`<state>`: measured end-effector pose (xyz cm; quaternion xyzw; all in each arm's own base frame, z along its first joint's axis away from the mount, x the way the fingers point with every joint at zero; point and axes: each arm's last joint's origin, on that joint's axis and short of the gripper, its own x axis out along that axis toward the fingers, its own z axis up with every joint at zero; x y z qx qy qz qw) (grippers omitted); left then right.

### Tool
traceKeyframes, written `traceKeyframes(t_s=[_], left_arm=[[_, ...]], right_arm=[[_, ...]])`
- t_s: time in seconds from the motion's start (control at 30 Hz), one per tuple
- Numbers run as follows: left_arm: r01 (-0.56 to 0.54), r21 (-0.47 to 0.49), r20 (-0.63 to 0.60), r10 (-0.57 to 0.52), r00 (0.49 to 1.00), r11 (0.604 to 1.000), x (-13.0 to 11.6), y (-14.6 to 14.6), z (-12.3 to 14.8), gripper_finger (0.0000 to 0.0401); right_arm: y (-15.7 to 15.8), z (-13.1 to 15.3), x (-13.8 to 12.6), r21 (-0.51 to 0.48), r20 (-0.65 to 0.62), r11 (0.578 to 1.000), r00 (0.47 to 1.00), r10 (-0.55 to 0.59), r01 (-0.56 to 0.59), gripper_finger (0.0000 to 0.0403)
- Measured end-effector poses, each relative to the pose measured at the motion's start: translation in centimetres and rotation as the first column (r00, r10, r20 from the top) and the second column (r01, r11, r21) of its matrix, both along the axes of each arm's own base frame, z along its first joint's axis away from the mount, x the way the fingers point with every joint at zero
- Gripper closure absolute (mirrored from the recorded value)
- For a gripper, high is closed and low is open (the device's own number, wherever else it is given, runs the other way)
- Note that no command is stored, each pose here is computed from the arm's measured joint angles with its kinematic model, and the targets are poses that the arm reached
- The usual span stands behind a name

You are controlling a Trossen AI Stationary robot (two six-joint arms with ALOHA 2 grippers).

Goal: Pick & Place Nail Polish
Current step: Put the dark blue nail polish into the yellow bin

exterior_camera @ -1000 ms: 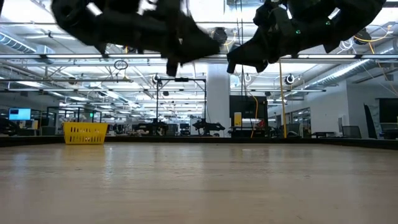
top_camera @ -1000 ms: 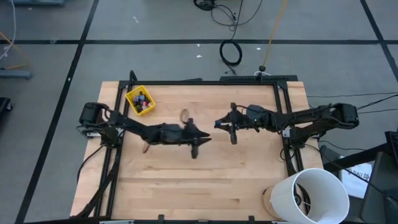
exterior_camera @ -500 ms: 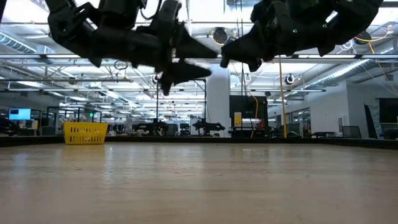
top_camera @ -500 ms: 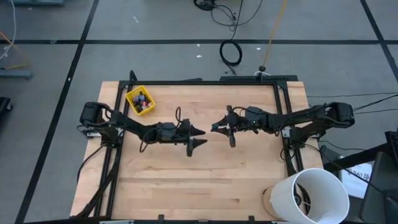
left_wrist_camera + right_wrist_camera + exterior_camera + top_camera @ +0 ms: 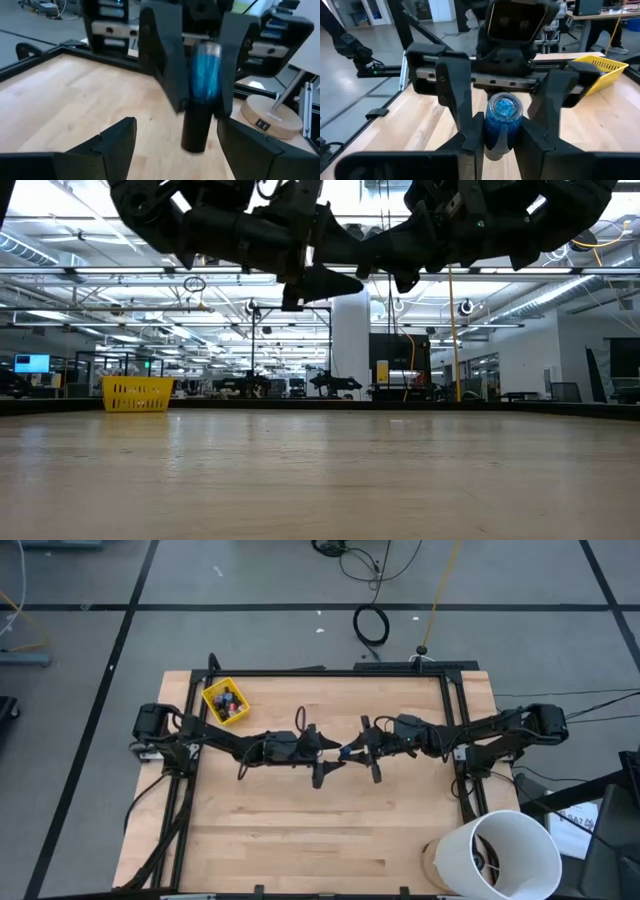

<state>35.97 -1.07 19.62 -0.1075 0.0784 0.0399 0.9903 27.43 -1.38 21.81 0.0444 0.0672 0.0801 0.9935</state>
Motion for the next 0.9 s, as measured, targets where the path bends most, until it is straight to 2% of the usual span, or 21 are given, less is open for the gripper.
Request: traceKeyframes(t_s=[0.27,0.6,0.73,0.9], left_arm=[[0.025,0.088,-0.031,-0.022,0.999,0.996,0.7,0.2,0.8,0.0158],[0.033,0.086,-0.033,-0.030,0.999,0.996,0.7,1.0,0.8,0.0192],[0.053,0.075,-0.032,-0.050,0.998,0.996,1.0,1.2,0.4,0.0219],[0.080,0.073,-0.025,-0.078,0.997,0.994,2.7,1.2,0.3,0.0270]], right_arm=[[0.0,0.1,0.0,0.001,0.010,1.000,1.000,0.000,0.000,0.0334],[0.0,0.2,0.0,0.002,0.017,1.000,1.000,-0.003,0.003,0.0334],[0.0,0.2,0.0,0.001,0.017,1.000,1.000,-0.003,0.003,0.0334],[0.0,0.2,0.0,0.001,0.017,1.000,1.000,-0.001,0.001,0.0334]])
